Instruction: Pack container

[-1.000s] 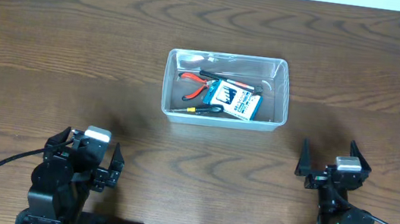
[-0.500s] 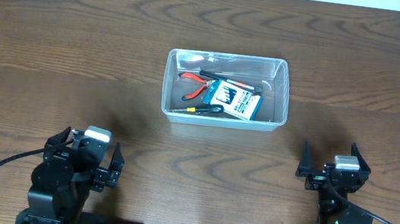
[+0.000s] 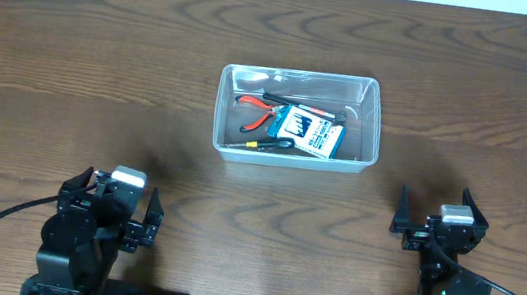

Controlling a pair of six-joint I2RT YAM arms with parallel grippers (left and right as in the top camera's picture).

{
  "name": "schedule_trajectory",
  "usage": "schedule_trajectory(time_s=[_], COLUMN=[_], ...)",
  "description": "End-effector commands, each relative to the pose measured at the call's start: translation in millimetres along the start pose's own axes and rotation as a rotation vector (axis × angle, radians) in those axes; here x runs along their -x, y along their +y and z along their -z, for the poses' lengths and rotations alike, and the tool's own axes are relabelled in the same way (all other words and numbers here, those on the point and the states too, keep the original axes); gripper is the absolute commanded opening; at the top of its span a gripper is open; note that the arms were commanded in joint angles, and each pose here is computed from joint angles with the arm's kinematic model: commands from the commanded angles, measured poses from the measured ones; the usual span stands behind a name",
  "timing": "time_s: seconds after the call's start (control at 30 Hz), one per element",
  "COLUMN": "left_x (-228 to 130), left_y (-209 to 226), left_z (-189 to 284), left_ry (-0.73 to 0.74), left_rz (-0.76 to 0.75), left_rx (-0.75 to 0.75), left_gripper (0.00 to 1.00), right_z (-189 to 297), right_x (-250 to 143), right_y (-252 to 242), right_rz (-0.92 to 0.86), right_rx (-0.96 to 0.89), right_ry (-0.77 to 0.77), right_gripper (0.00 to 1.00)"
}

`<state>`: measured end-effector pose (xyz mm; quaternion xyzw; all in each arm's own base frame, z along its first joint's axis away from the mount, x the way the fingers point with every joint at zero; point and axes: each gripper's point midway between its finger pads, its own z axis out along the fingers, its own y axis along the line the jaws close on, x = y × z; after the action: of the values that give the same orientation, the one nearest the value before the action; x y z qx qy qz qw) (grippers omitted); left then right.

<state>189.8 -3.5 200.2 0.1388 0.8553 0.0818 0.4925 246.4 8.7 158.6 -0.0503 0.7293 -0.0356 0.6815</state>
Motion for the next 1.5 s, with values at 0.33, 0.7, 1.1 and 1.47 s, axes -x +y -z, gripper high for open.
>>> schedule_trajectory(time_s=[0.33,0.7,1.1,1.47], left_x=[15,49,24,-7], left_y=[-33,-42,-52,-62], left_z=[27,-13,-50,-69], left_ry=[-0.167,-0.505,-0.565,-0.437], left_rz=[0.225,0.239,0.168,0.192], left_rx=[-0.198,-0.226,-0.189,-0.217], left_gripper=[0.98,0.98,0.98,0.98], right_z=[0,0,0,0], right_x=[0,0,0,0], right_y=[-1,-1,-1,-1], right_rz=[0.012,0.012,0.012,0.012], right_rx=[-0.008,-0.008,-0.008,-0.008], right_ry=[-0.001,-0.001,-0.001,-0.001], right_gripper=[0.99,0.99,0.99,0.99])
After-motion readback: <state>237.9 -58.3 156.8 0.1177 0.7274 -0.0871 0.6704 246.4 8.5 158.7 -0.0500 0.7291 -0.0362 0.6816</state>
